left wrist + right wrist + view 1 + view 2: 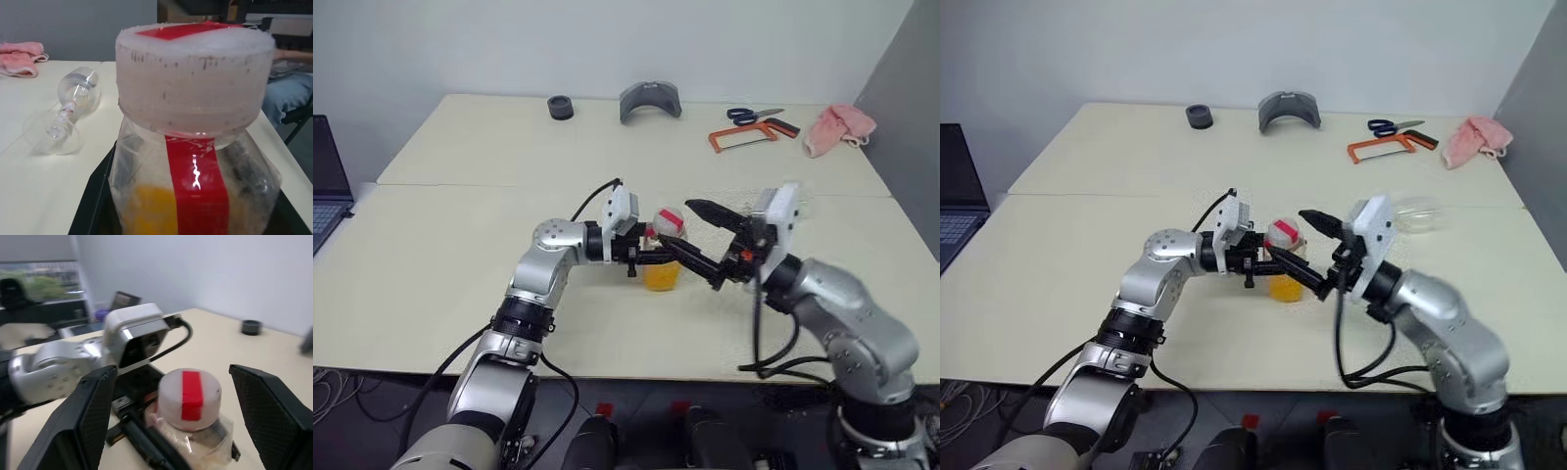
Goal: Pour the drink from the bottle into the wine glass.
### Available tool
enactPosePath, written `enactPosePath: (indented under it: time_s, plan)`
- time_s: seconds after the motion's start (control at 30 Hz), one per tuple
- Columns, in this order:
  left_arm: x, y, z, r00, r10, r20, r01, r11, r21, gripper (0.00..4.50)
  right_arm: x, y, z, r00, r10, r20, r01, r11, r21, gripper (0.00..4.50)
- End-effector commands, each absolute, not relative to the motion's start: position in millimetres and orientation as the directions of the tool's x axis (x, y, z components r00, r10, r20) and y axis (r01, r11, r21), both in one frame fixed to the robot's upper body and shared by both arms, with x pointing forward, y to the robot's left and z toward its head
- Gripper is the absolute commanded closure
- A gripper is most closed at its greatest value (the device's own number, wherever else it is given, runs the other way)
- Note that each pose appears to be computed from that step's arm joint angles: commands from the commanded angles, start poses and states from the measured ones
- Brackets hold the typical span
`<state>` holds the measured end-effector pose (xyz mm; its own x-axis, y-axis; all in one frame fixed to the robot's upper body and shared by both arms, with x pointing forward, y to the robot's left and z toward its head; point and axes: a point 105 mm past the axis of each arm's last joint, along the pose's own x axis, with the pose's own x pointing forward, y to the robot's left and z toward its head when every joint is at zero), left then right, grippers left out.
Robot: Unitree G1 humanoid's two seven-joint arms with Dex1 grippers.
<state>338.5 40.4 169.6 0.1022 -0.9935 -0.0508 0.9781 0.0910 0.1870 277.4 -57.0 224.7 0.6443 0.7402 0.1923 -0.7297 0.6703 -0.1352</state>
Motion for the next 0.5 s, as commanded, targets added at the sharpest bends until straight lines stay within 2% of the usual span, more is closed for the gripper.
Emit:
enactPosePath:
  time_s: [0.03,0.47,0.5]
  plan:
    - [340,36,185,0.090,-0.996,-0.025,0.966,0.081,0.244,2.78,279,-53,234,0.712,0.658,0.247,-0.628,0.753,-0.195,0.61]
    - [342,35,184,0.089,-0.996,-0.031,0.963,0.078,0.258,2.78,289,-45,223,0.737,0.642,0.210,-0.623,0.766,-0.158,0.61]
    - [342,35,184,0.090,-0.995,-0.031,0.962,0.079,0.260,2.78,290,-45,222,0.736,0.644,0.207,-0.626,0.765,-0.154,0.78]
